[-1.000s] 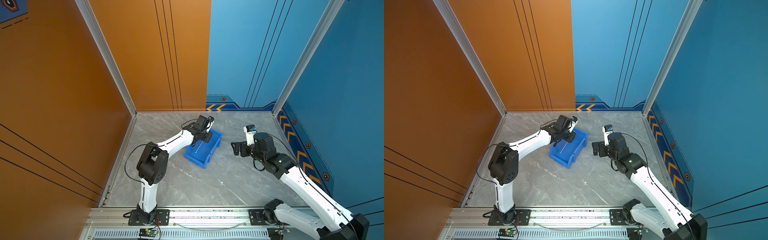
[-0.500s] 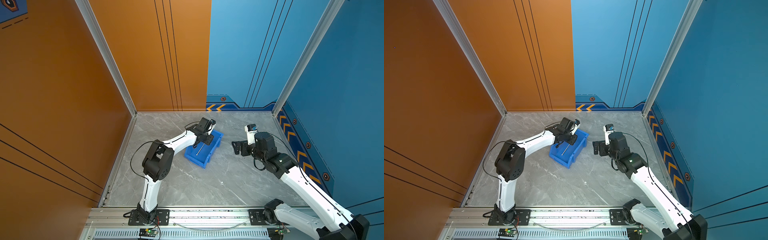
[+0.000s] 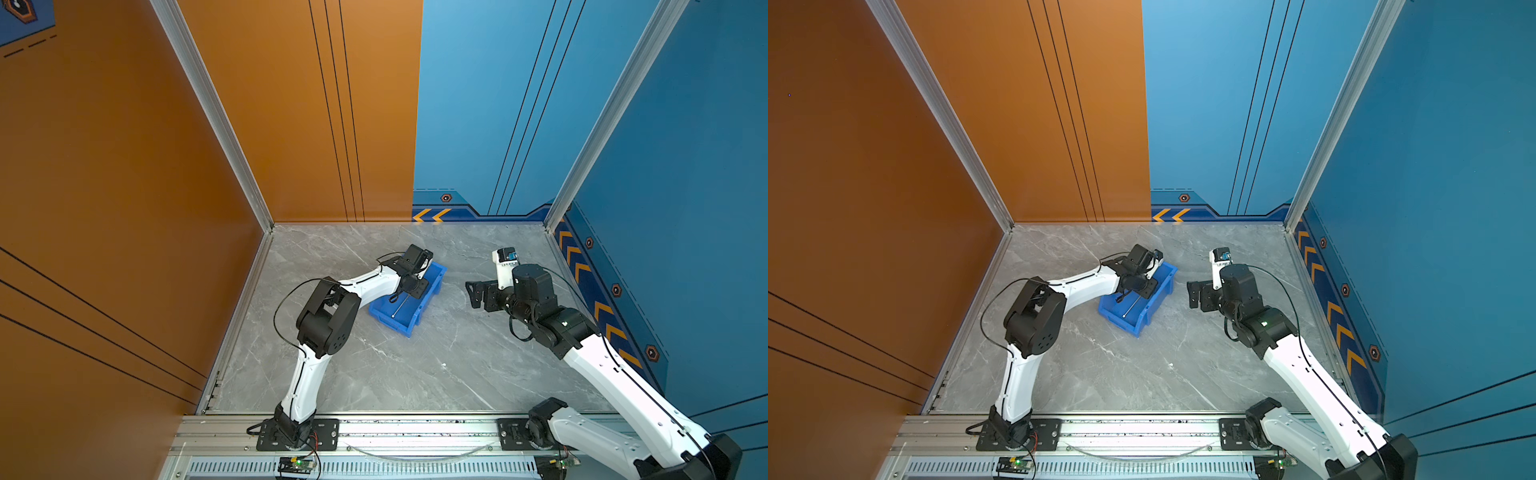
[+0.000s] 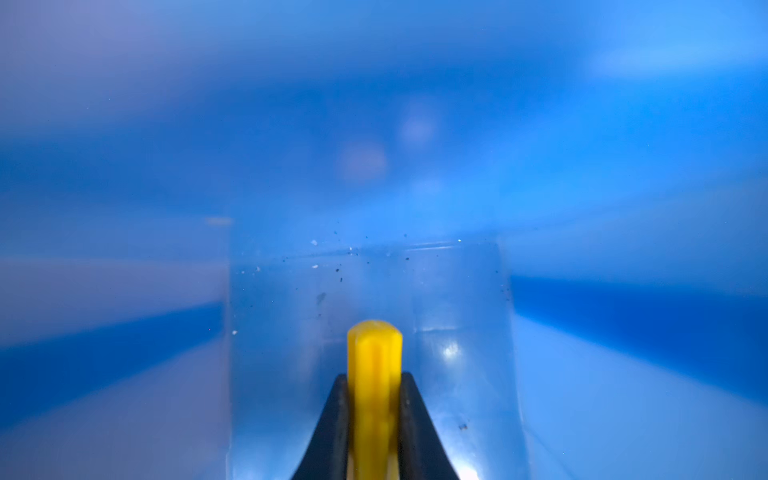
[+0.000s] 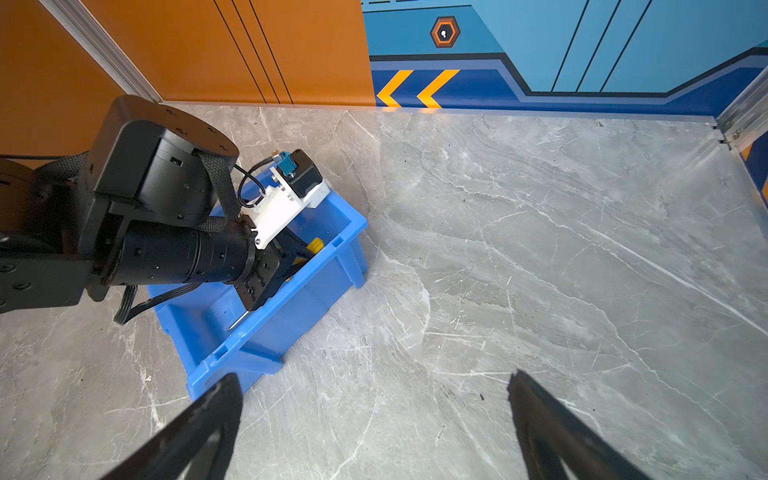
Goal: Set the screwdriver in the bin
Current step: 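Lower the screwdriver into the blue bin with the left gripper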
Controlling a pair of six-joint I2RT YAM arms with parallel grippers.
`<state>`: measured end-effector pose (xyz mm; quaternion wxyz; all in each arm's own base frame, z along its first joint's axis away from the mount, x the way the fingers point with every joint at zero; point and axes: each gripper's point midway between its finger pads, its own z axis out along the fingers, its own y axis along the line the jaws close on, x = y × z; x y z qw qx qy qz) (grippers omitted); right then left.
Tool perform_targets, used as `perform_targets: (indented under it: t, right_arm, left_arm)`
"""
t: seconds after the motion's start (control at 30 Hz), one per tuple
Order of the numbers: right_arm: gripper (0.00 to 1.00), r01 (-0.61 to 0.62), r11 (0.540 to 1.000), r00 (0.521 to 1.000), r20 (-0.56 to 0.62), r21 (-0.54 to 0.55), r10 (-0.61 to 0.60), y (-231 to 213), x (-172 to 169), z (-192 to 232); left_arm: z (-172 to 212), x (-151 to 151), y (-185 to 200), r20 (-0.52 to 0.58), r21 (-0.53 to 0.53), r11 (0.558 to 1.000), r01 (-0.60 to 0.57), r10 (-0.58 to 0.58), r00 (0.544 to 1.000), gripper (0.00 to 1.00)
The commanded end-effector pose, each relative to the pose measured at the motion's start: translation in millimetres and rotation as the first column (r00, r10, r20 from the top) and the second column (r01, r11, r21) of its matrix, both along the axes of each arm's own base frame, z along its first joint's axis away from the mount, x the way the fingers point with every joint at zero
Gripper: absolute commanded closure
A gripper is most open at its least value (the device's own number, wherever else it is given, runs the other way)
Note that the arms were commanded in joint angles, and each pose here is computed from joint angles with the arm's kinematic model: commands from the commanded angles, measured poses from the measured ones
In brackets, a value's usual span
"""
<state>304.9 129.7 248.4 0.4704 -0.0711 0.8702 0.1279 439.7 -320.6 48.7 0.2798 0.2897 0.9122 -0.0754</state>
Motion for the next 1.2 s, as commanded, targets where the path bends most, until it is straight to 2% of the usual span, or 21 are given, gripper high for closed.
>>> perform_targets:
  t: [0.0, 0.17, 0.43, 0.8, 1.17]
  right_arm:
    - [0.0, 0.006, 1.0, 1.0, 0.028, 0.011, -0.006, -2.2, 0.6, 12.7]
    - [0.0, 0.011, 1.0, 0.999, 0.03, 0.012, -0.011, -3.6, -0.3, 11.7]
    - [0.0, 0.021, 0.999, 0.998, 0.05, 0.033, -0.023, -4.4, 1.0, 18.6]
    - [0.0, 0.032, 0.999, 0.997, 0.075, 0.037, -0.035, -10.8, -4.1, 23.8]
    - [0.0, 0.057, 0.995, 0.994, 0.09, 0.077, -0.064, -23.8, -18.8, 21.6]
  left_arm:
    - [-8.7, 7.2, -0.4, 0.006, 0.008, 1.0, -0.028, 0.028, 1.0, 0.85]
    - [-9.4, 7.4, 2.2, 0.005, 0.01, 0.999, -0.036, 0.036, 0.999, 0.81]
    - [-1.0, 6.4, 1.9, 0.01, -0.006, 0.999, -0.033, 0.033, 0.999, 0.65]
    - [43.2, 6.9, 1.7, 0.071, -0.025, 0.999, -0.033, 0.035, 0.997, 0.53]
    - [86.5, -20.7, 3.7, 0.122, 0.02, 0.999, -0.025, 0.022, 0.992, 0.51]
